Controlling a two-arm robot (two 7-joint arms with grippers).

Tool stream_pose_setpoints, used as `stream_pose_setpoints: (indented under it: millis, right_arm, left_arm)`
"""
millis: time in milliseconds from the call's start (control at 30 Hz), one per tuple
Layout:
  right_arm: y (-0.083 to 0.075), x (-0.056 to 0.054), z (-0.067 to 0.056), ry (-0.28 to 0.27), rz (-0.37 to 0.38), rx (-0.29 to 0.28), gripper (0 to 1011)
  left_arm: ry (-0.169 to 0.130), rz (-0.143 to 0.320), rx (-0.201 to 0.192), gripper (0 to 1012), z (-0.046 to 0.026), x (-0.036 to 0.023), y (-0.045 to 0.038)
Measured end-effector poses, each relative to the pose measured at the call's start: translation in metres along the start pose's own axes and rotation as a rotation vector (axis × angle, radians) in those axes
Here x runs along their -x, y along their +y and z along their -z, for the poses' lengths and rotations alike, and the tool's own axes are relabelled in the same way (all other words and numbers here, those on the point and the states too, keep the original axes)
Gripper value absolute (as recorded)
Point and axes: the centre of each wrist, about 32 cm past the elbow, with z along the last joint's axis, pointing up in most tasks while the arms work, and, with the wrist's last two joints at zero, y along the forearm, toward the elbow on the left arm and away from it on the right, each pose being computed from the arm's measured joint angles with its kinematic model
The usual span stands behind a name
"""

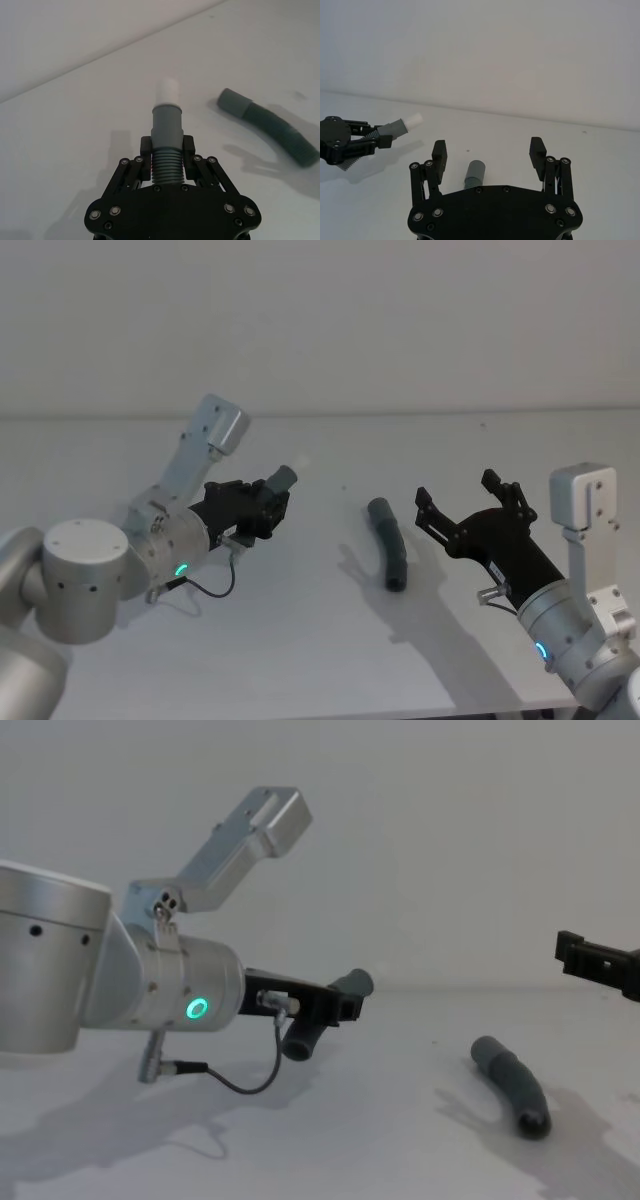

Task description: Use both hands to pick up one end of the pipe from the table, align the ends, and insert them.

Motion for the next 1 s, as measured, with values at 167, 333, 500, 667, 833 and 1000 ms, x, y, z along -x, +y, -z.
stream_pose_setpoints:
  millis: [167,333,500,667,833,1000]
  right_arm:
    - [0.000,0.000,0.000,0.000,0.000,0.000,1004]
    - [0.000,0.000,0.000,0.000,0.000,0.000,1004]
    - [0.000,0.000,0.000,0.000,0.000,0.000,1004]
    - [0.000,0.000,0.000,0.000,0.000,0.000,1004]
    - [0.000,0.000,0.000,0.000,0.000,0.000,1004]
    - [0.000,0.000,0.000,0.000,0.000,0.000,1004]
  left_arm:
    - [-0.019,0.074,0.000,327,-0.0047,-0.0104,0.0049]
    - [-0.034,0.148,-0.009,327,-0.0092,-0.0206,0.0105]
    - [-0.047,0.238,-0.028,327,-0.0151,-0.0320,0.0174]
    - [-0.061,0.327,-0.053,327,-0.0215,-0.0431,0.0249]
    - [-0.072,0.404,-0.081,327,-0.0280,-0.0525,0.0320]
    - [-0.085,0.483,-0.113,327,-0.0359,-0.0618,0.0398]
